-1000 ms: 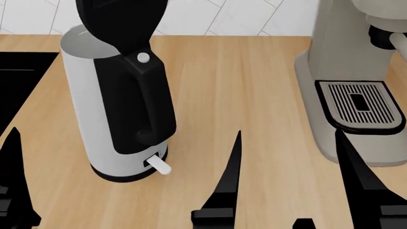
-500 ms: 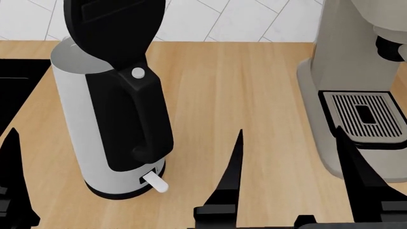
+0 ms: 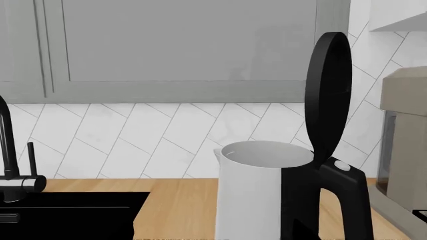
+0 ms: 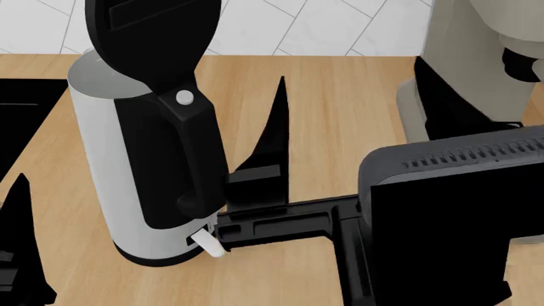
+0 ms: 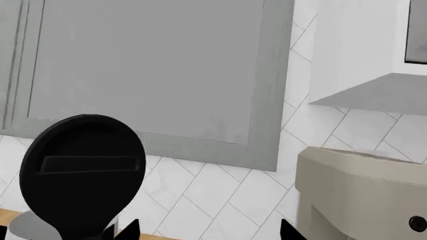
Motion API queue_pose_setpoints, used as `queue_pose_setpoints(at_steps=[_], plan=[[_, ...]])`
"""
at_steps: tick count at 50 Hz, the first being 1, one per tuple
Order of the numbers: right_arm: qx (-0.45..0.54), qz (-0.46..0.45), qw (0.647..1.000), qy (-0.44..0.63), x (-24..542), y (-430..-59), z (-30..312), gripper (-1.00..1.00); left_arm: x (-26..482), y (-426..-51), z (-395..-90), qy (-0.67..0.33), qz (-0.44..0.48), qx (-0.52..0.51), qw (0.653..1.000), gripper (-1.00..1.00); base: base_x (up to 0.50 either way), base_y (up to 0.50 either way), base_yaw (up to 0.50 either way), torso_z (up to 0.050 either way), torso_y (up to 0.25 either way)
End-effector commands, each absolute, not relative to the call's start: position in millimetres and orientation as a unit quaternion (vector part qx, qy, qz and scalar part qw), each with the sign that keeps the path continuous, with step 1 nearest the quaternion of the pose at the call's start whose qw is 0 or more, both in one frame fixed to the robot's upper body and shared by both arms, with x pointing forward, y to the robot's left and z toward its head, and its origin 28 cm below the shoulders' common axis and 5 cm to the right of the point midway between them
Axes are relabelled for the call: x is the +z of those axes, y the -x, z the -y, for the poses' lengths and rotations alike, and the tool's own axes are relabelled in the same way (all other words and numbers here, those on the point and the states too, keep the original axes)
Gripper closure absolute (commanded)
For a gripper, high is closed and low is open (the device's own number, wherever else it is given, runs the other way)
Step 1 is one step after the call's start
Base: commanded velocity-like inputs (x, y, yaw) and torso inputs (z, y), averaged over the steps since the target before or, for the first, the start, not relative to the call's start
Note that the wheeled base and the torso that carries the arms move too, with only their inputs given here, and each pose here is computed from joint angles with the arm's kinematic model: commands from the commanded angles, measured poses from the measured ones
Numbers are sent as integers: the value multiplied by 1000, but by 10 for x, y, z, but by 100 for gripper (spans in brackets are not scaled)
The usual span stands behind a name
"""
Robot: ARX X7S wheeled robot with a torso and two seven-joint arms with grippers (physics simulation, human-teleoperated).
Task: Close the lid of the electric kettle.
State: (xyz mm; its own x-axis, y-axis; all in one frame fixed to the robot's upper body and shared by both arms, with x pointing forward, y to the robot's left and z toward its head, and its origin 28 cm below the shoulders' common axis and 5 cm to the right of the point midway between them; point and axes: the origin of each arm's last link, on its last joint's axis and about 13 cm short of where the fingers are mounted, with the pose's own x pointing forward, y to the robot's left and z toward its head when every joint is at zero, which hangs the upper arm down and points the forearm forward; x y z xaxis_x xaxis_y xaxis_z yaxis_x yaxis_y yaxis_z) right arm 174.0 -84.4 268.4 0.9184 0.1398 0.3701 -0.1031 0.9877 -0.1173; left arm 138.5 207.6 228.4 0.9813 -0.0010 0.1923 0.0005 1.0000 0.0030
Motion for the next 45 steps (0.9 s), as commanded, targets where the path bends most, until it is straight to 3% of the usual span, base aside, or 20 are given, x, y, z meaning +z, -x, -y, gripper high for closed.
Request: queue_pose_setpoints(at_steps=[1,21,45], plan=[[105,196,974,40,3005,-1918,831,-100,2258,-1388,-2054,-1,93,-6,996,-100,0,0,0,0,0],[144,144,978,37,3236,-2463,702,-100,2234,-1404,-2065,-1,90,-6,996,-100,0,0,0,0,0],[178,91,979,48,3139,-2762,525,-100,2253,-1411,-2069,2,89,-5,996,-100,0,0,0,0,0]])
